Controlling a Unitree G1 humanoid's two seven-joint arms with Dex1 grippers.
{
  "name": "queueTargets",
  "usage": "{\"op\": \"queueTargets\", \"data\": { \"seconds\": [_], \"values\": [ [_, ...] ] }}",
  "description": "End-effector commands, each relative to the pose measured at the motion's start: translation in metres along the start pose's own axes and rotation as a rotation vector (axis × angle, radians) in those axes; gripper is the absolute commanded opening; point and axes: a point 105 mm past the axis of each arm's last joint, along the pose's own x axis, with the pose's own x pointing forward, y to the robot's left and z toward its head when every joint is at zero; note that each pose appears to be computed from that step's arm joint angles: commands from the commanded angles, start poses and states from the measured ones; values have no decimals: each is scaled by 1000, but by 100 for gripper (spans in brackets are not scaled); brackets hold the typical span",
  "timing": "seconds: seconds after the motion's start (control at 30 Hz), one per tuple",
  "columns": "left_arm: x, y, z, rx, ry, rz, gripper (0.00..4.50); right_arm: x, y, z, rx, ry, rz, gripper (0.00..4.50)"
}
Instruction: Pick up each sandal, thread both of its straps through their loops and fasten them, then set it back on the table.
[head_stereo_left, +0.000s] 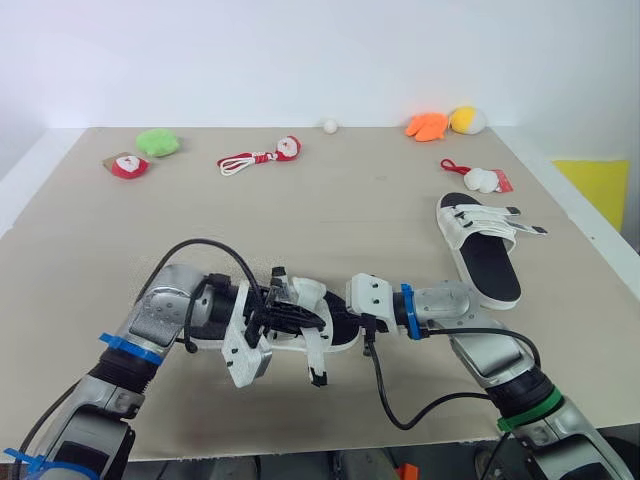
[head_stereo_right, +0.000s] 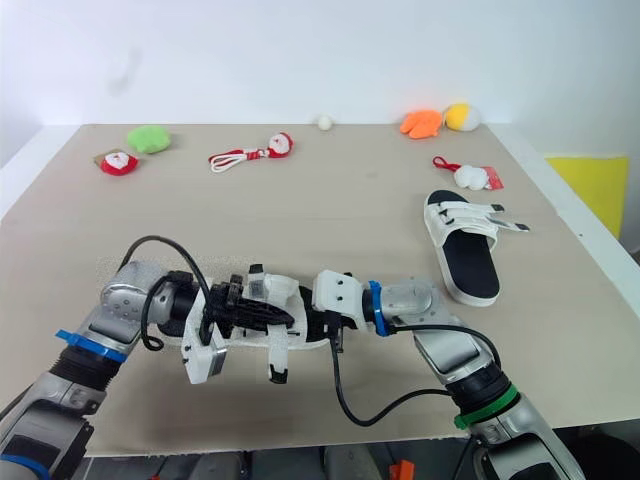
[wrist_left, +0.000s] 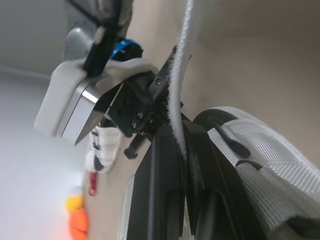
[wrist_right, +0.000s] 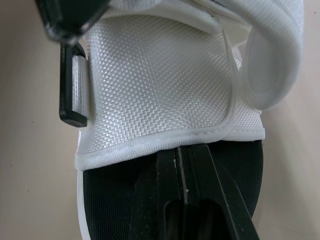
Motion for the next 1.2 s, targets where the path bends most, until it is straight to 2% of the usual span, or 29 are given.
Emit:
{"op": "queueTargets", "data": {
  "seconds": [0.03, 0.2, 0.27, 0.3, 0.4, 0.6, 0.73, 0.83, 0.87, 0.93, 1.0, 1.1, 1.2],
  "values": [
    [-2, -4, 2, -29, -8, 12, 98, 3, 11, -33, 77, 120, 34, 0],
    [-11, -2, 12, -137, -17, 70, 318, 3, 13, -33, 85, 115, 35, 0],
    [-20, 1, 13, -185, 5, 98, 420, 3, 15, -33, 87, 115, 36, 0],
    [-26, 4, 11, -234, 26, 121, 445, 4, 16, -34, 88, 114, 37, 0],
    [-41, 16, 9, -408, 61, 226, 445, 3, 18, -34, 92, 113, 36, 0],
    [-59, 24, 15, -937, 58, 352, 445, 3, 23, -35, 97, 111, 52, 0],
    [-63, 13, 28, -1386, -24, 312, 445, 5, 23, -33, 92, 108, 66, 0],
    [-68, 0, 40, -1632, -73, 240, 445, 5, 24, -33, 90, 108, 72, 0],
    [-71, -1, 44, -1715, -103, 233, 445, 6, 24, -33, 90, 107, 74, 0],
    [-79, 2, 61, -1915, -237, 173, 445, 5, 25, -33, 90, 109, 79, 0],
    [-80, -8, 70, -1973, -219, 104, 445, 4, 25, -34, 89, 113, 84, 0],
    [-70, -32, 70, -2001, -110, 35, 445, 3, 25, -34, 88, 116, 87, 0],
    [-55, -43, 68, -2055, -103, 22, 445, 3, 24, -34, 89, 117, 83, 0]
  ]
}}
